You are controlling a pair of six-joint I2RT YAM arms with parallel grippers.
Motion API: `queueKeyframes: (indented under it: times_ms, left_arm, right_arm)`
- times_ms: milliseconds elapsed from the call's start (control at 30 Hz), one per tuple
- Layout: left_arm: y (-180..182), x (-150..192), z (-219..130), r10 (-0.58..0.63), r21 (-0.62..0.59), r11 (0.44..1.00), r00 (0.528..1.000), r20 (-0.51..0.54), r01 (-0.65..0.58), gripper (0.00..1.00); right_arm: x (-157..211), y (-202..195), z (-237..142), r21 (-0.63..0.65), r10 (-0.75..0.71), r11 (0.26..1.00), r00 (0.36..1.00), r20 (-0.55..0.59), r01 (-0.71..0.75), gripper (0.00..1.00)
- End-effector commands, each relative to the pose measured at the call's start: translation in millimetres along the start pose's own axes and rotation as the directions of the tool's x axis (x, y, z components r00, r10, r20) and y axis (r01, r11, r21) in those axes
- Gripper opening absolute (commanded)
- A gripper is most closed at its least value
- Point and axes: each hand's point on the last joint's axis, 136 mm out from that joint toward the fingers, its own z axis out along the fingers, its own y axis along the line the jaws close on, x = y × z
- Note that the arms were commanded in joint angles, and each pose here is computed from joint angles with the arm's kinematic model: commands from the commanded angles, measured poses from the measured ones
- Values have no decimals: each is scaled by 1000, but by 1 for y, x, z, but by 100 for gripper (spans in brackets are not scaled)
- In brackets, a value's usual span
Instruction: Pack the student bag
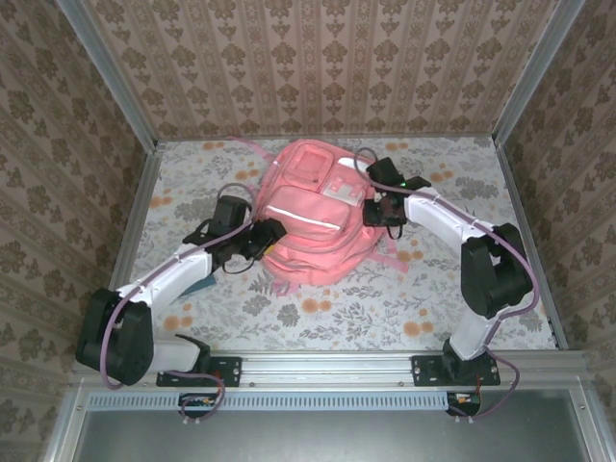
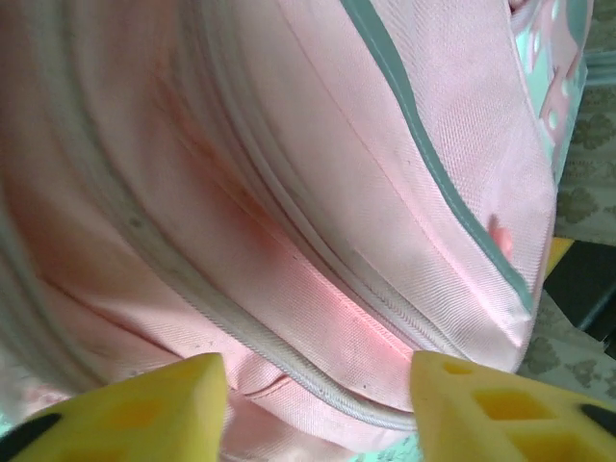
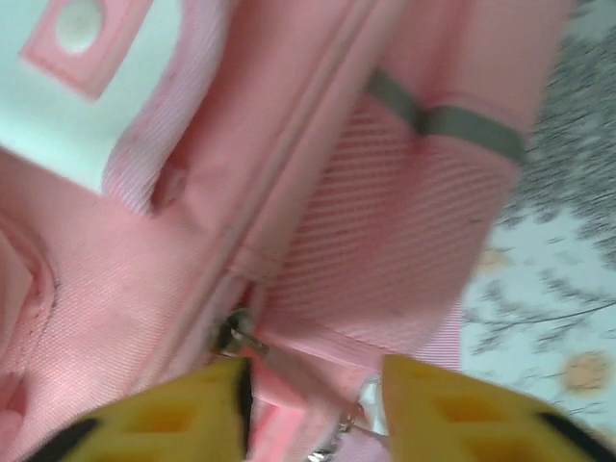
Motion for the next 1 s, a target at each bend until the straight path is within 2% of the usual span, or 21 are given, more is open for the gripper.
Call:
queueKeyframes:
  times_ms: [0,133,200,300,367,467,600,667,833,967]
  left_arm:
    - [-15,-5,-25,134,-21,991,991,13,-134,61]
    - [-25,-15,-36,248,-63,967,968,43,-245,65]
    - [-34,-25,-36,295,-71,954,953,62,-291,66]
    - [-48,-43,-26,329,-81,943,941,80,-323,64]
    - [-65,-44,-11,370,-59,928,927,63,-367,63]
    - [-79,-53,17,395,-45,918,918,33,-394,56]
    - [-89,-64,54,394,-39,919,919,-1,-393,39]
    - [-91,-69,69,384,-30,923,923,-13,-384,35]
    - [-91,-77,98,377,-33,925,925,-40,-379,31]
    - [-69,-79,112,320,-140,934,943,-86,-330,29]
  right_arm:
    - [-9,-4,-37,-50,-6,999,996,84,10,56]
    - [-3,28,-62,-268,-23,962,993,115,53,72]
    - [-3,50,-71,-396,-10,916,991,130,61,77]
    - [-8,70,-74,-504,23,862,992,126,44,82]
    - [-11,81,-72,-557,33,830,993,112,35,84]
    - [-16,87,-61,-575,40,818,995,94,21,86]
    - [-15,96,-43,-602,22,798,999,48,11,87]
    - [-13,100,-36,-615,8,789,1000,26,10,86]
    - [1,108,-22,-642,-62,766,998,-9,42,87]
    - [9,117,-12,-637,-136,765,991,-14,96,88]
